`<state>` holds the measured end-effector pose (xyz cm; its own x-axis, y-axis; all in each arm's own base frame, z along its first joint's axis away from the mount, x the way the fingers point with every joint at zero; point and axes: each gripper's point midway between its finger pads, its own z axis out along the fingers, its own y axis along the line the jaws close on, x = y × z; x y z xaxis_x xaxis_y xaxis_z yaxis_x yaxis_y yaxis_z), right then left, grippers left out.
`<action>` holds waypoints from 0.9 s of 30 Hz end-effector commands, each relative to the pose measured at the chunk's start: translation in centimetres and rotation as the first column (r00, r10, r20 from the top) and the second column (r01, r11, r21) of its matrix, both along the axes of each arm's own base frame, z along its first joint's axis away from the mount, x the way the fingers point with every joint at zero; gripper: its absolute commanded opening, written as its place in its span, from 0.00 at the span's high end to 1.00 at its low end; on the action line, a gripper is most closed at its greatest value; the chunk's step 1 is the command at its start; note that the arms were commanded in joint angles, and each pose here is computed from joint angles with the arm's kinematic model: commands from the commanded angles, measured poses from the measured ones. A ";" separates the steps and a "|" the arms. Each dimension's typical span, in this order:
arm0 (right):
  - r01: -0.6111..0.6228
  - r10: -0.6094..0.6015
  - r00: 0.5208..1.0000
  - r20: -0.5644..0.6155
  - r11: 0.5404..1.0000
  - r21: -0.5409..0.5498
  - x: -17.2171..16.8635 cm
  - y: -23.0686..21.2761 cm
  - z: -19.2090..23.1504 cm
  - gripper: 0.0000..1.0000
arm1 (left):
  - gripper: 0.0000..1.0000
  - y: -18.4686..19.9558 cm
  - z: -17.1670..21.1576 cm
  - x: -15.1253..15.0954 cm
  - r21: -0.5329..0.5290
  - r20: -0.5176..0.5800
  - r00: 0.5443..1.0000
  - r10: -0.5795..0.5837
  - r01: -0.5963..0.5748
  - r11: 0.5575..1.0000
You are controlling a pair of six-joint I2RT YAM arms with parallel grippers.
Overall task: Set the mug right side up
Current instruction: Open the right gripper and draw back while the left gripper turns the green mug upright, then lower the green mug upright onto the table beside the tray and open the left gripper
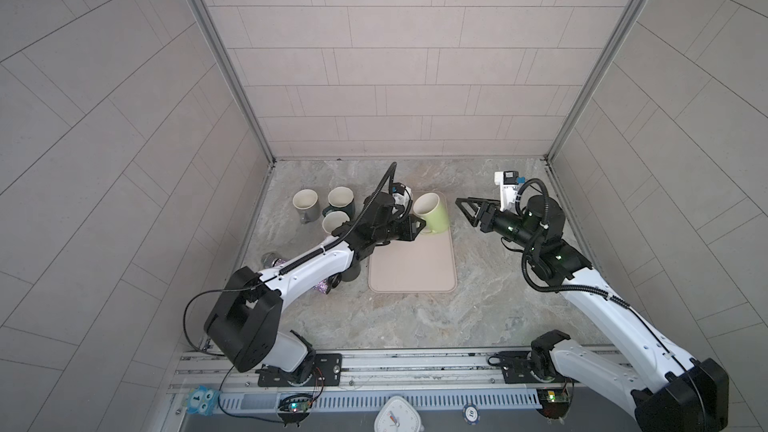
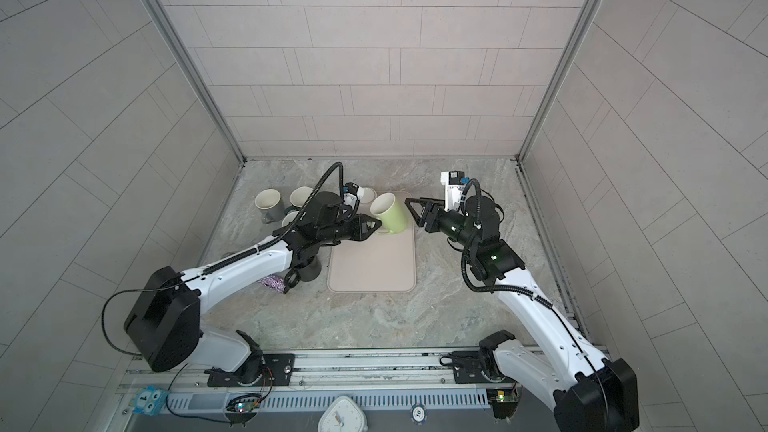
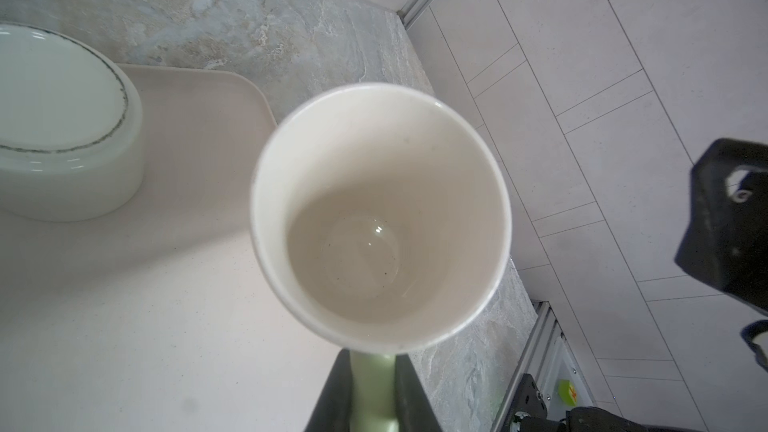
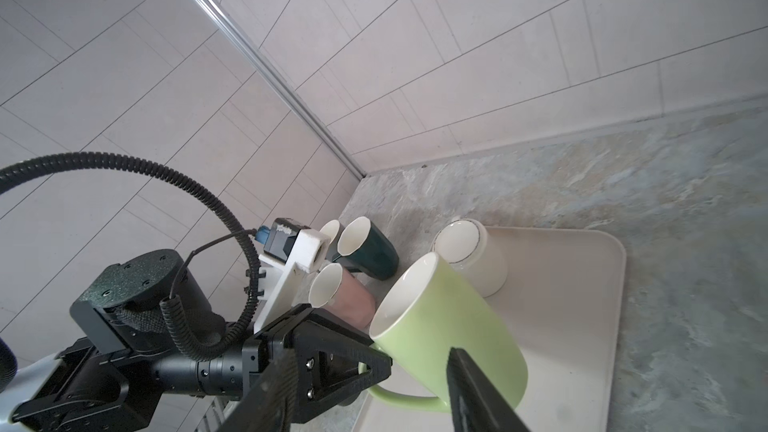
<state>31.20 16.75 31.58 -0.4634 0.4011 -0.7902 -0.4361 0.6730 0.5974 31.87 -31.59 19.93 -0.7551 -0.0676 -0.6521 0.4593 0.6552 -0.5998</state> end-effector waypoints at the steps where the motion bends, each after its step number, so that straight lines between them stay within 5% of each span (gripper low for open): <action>1: 0.162 -0.161 0.987 0.024 0.984 -0.078 -0.4 -3.2 -0.3 0.41 | 1.00 -2.0 4.6 1.2 -0.042 0.164 0.986 -0.019 0.026 0.999; 17: 0.613 -0.619 0.784 0.057 0.756 -0.228 -7.3 -15.1 -2.6 0.38 | 1.00 -11.4 1.8 0.2 0.086 0.228 0.968 -0.108 0.090 0.992; 27: 0.636 -0.640 0.767 0.048 0.746 -0.199 -9.8 -16.2 -3.6 0.36 | 1.00 -13.9 -3.1 0.6 0.301 0.332 0.942 -0.056 -0.049 0.952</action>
